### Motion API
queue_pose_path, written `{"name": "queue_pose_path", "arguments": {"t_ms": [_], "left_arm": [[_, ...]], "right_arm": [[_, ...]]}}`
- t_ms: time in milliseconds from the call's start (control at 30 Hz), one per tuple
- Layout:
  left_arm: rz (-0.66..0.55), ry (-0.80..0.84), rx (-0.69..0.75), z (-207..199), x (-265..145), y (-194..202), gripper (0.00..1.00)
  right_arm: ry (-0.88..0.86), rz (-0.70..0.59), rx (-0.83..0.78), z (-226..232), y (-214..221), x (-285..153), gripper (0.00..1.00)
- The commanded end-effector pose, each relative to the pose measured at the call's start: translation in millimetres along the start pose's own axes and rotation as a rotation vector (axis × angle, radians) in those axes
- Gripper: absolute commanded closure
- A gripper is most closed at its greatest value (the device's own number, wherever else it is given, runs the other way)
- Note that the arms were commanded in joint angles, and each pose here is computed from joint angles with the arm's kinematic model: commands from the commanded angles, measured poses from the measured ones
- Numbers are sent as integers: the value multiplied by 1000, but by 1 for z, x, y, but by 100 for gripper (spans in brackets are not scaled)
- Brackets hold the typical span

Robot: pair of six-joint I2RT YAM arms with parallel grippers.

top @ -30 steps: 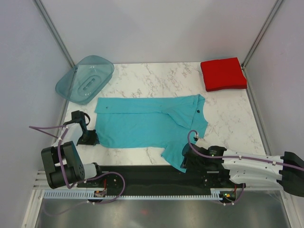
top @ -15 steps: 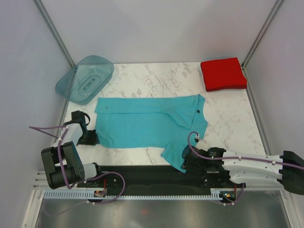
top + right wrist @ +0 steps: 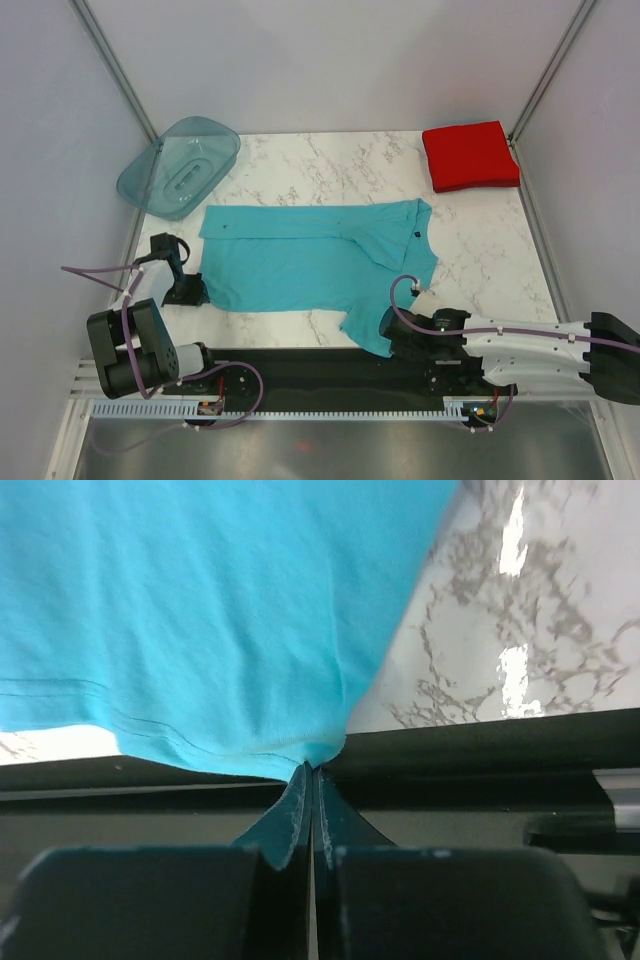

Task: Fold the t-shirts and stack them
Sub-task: Fold the tshirt

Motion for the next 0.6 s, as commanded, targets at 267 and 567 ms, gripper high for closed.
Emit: {"name": "queue_pose_path", "arguments": {"t_ms": [267,567], "left_arm": [[-7,166,-21,-44,-19,-9,98],[47,127,-135,-57,-36,-9,98]], "right_arm": [[-68,-358,-93,54,-73,-51,100],[6,-519,-171,75,-131,-71,100]]}}
Point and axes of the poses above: each gripper's point midway between its finger pads, its own x axis out along the fingers, its own z axis along the line the jaws close on, y = z × x, the point moved 1 cm from there along -x, back along the fingers, and after that the axes turned 6 degrees about x, right-handed, at the moved point
